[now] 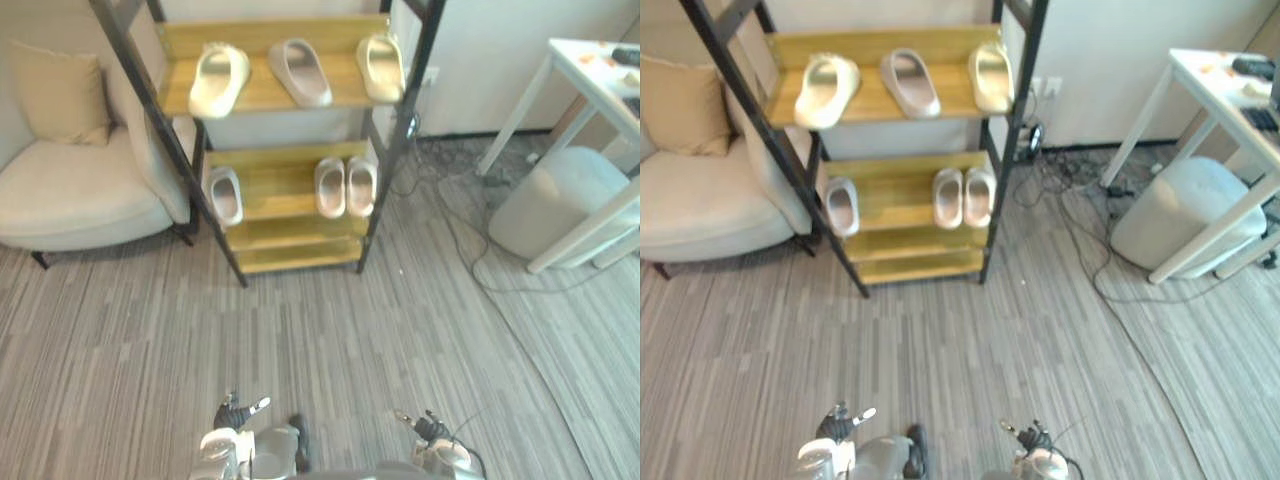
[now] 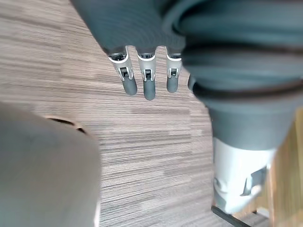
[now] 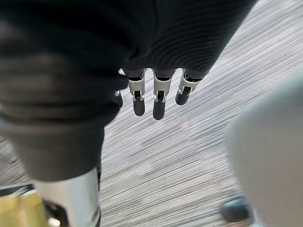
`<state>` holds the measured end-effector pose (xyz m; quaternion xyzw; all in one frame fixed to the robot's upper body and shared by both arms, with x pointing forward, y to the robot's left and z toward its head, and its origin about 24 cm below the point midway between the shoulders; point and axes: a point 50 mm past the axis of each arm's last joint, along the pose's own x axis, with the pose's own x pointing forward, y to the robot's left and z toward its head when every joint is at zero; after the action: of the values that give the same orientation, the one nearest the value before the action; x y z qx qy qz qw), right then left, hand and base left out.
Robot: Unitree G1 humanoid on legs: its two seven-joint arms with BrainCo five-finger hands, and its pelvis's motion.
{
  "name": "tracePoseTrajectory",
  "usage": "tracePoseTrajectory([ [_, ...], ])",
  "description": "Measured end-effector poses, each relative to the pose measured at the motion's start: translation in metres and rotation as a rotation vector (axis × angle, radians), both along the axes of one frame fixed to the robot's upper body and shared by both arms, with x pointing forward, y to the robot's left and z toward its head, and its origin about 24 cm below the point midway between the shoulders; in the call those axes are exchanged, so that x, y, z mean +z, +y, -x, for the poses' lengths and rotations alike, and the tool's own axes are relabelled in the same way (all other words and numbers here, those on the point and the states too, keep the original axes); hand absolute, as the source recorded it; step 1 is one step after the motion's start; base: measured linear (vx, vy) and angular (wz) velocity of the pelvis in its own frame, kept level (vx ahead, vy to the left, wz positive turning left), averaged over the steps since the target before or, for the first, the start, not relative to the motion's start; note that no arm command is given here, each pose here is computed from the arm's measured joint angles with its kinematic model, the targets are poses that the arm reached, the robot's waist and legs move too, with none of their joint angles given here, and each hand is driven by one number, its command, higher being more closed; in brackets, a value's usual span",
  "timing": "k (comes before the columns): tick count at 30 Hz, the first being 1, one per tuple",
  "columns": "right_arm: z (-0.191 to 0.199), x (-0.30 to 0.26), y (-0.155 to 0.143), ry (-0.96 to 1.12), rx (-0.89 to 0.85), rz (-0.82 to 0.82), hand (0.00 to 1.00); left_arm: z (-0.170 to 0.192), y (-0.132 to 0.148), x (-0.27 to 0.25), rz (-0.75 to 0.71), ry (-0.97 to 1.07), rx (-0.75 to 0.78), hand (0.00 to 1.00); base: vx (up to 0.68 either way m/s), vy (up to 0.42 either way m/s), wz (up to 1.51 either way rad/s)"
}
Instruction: Organize the slippers on the shoe rack
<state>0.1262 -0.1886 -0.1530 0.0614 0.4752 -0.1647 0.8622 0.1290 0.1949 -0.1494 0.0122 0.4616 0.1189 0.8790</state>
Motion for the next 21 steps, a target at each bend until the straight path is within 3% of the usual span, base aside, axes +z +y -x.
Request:
tracePoseTrajectory([
  [8,0.006,0.001,-0.009,-0.006,-0.035,0.017,0.00,0.000,-0.010,-0.001,0.035,-0.002,0.021,0.00,0.42,-0.116,0.64],
  [14,0.011,0.002,-0.024,0.006,-0.047,0.054,0.00,0.010,-0.018,-0.004,0.091,0.001,0.136,0.00,0.38,-0.213,0.35],
  [21,0.019,-0.001,-0.020,0.028,-0.068,0.039,0.00,0.005,-0.013,-0.001,0.069,-0.024,0.075,0.00,0.25,-0.010,0.05],
])
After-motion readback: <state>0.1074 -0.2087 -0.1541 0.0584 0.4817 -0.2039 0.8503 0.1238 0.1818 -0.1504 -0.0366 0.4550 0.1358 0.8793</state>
